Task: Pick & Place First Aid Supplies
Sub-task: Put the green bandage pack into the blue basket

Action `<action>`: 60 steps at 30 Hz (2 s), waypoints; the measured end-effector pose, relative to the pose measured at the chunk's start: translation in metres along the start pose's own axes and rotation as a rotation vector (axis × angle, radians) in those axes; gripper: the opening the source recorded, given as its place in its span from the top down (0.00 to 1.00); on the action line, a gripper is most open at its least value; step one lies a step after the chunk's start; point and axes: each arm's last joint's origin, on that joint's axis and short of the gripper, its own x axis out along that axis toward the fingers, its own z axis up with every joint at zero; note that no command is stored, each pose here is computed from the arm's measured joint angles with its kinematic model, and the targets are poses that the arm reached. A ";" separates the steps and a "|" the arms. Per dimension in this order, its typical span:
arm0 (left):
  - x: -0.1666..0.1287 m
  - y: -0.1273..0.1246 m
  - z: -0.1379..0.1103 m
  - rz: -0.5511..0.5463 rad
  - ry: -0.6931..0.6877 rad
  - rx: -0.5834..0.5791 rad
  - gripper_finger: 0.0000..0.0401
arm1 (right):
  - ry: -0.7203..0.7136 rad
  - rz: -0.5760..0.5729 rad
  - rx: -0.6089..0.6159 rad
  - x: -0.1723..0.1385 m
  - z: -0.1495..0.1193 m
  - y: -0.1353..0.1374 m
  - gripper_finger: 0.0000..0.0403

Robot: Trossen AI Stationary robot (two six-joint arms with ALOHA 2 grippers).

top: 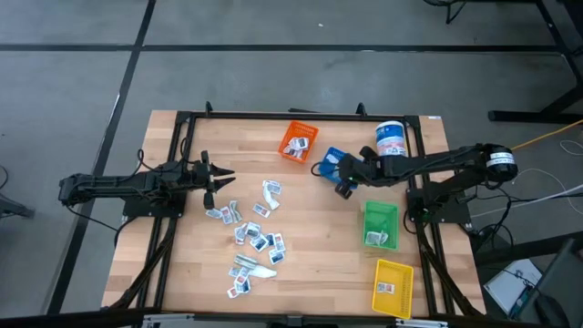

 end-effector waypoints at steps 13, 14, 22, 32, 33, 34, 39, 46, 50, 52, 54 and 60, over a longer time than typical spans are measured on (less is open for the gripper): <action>0.000 0.000 0.000 0.000 0.000 0.000 0.77 | -0.027 0.044 0.034 0.001 0.004 0.001 0.71; 0.000 0.000 0.000 0.000 0.000 0.000 0.77 | -0.043 0.052 0.028 0.000 0.006 0.002 0.70; 0.000 0.000 0.000 0.000 0.000 0.000 0.77 | -0.141 0.114 0.013 -0.007 0.014 0.015 0.70; 0.000 0.000 0.000 0.000 0.000 0.000 0.77 | -0.230 0.210 -0.043 0.001 0.026 0.043 0.70; 0.000 0.000 0.000 0.000 0.000 0.000 0.77 | -0.223 0.219 -0.059 0.003 0.029 0.048 0.70; 0.000 0.000 0.000 0.000 0.000 0.000 0.77 | -0.222 0.226 -0.076 0.005 0.032 0.053 0.70; 0.000 0.000 0.000 -0.001 0.000 0.000 0.77 | -0.212 0.238 -0.199 0.016 0.045 0.083 0.70; 0.000 0.000 0.000 0.000 0.000 0.000 0.77 | -0.200 0.335 -0.406 0.025 0.053 0.126 0.70; 0.000 0.000 0.000 0.000 0.000 0.000 0.77 | -0.225 0.356 -0.506 0.029 0.054 0.146 0.70; 0.000 0.000 0.000 0.000 0.000 0.000 0.77 | -0.242 0.361 -0.544 0.032 0.054 0.154 0.70; 0.000 0.000 0.000 0.000 0.000 0.000 0.77 | -0.259 0.367 -0.569 0.036 0.053 0.159 0.70; 0.000 0.000 0.000 0.000 0.000 0.000 0.77 | -0.324 0.504 -0.610 0.050 0.051 0.174 0.70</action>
